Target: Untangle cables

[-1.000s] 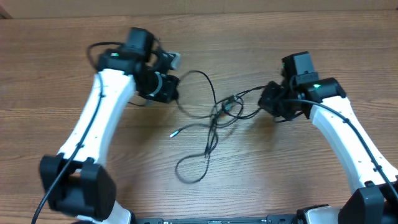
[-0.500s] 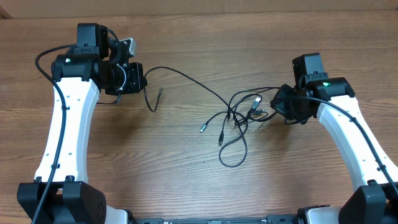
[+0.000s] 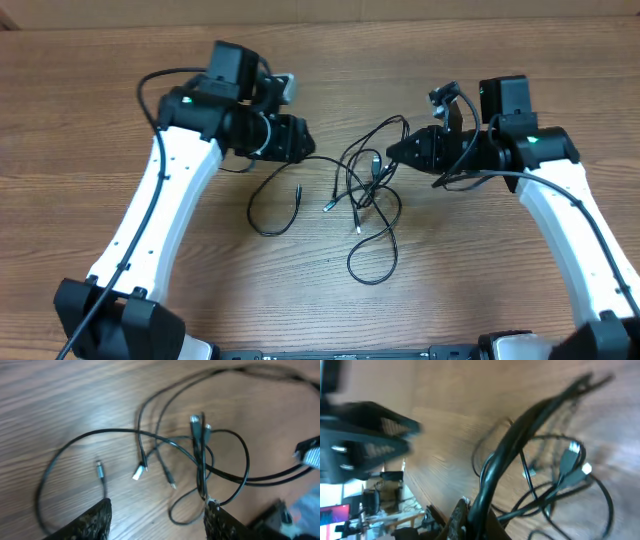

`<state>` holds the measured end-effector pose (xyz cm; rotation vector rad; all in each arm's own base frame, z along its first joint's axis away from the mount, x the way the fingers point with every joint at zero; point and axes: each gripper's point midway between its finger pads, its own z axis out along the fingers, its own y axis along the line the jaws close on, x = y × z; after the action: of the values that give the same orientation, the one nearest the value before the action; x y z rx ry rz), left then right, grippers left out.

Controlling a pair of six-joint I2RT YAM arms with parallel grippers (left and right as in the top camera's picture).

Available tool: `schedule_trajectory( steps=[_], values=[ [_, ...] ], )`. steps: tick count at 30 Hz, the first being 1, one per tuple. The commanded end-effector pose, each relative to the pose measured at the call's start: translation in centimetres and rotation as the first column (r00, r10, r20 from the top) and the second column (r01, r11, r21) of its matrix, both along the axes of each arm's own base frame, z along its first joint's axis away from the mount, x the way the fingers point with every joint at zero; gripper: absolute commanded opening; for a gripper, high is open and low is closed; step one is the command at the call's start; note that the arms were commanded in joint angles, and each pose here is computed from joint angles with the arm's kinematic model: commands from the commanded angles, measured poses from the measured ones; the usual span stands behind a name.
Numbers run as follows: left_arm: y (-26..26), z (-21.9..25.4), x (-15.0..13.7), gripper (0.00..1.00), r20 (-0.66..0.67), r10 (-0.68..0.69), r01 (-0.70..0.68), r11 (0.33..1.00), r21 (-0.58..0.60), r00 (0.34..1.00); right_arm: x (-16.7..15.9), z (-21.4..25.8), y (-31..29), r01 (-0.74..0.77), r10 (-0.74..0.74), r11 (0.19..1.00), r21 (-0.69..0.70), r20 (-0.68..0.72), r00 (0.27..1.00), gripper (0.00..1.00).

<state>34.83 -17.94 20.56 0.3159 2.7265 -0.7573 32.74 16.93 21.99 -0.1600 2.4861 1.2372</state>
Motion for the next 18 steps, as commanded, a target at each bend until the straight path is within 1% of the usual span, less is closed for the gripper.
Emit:
schedule_trajectory(
  steps=[1, 5, 7, 9, 16, 17, 18],
  values=[
    [-4.9, 0.3, -1.6, 0.58, 0.018, -0.220, 0.220, 0.962, -0.160, 0.975, -0.3, 4.8, 0.4, -0.024, 0.017, 0.998, 0.054, 0.133, 0.991, 0.04],
    [-7.1, -1.1, -2.8, 0.60, -0.025, -0.285, 0.277, 0.945, -0.173, 0.958, -0.2, 4.9, 0.4, -0.018, 0.011, 0.998, 0.059, 0.127, 0.992, 0.04],
    [-8.5, -1.2, -3.6, 0.60, -0.022, -0.340, 0.329, 0.922, -0.204, 0.940, -0.1, 5.0, 0.4, -0.018, 0.010, 0.998, 0.059, 0.134, 0.991, 0.04],
    [-9.5, -1.7, -4.1, 0.60, -0.025, -0.374, 0.361, 0.909, -0.208, 0.927, 0.0, 5.1, 0.5, -0.018, 0.009, 0.998, 0.061, 0.142, 0.990, 0.04],
    [-10.9, -2.6, -5.1, 0.58, -0.040, -0.415, 0.399, 0.894, -0.206, 0.909, 0.1, 5.2, 0.5, -0.017, 0.008, 0.998, 0.062, 0.147, 0.989, 0.04],
    [-11.0, -2.6, -5.1, 0.56, -0.039, -0.418, 0.402, 0.892, -0.206, 0.908, 0.1, 5.2, 0.5, -0.017, 0.008, 0.998, 0.062, 0.147, 0.989, 0.04],
    [-11.1, -2.6, -5.2, 0.47, -0.037, -0.422, 0.407, 0.890, -0.205, 0.906, 0.1, 5.2, 0.5, -0.017, 0.008, 0.998, 0.062, 0.147, 0.989, 0.04]
  ],
)
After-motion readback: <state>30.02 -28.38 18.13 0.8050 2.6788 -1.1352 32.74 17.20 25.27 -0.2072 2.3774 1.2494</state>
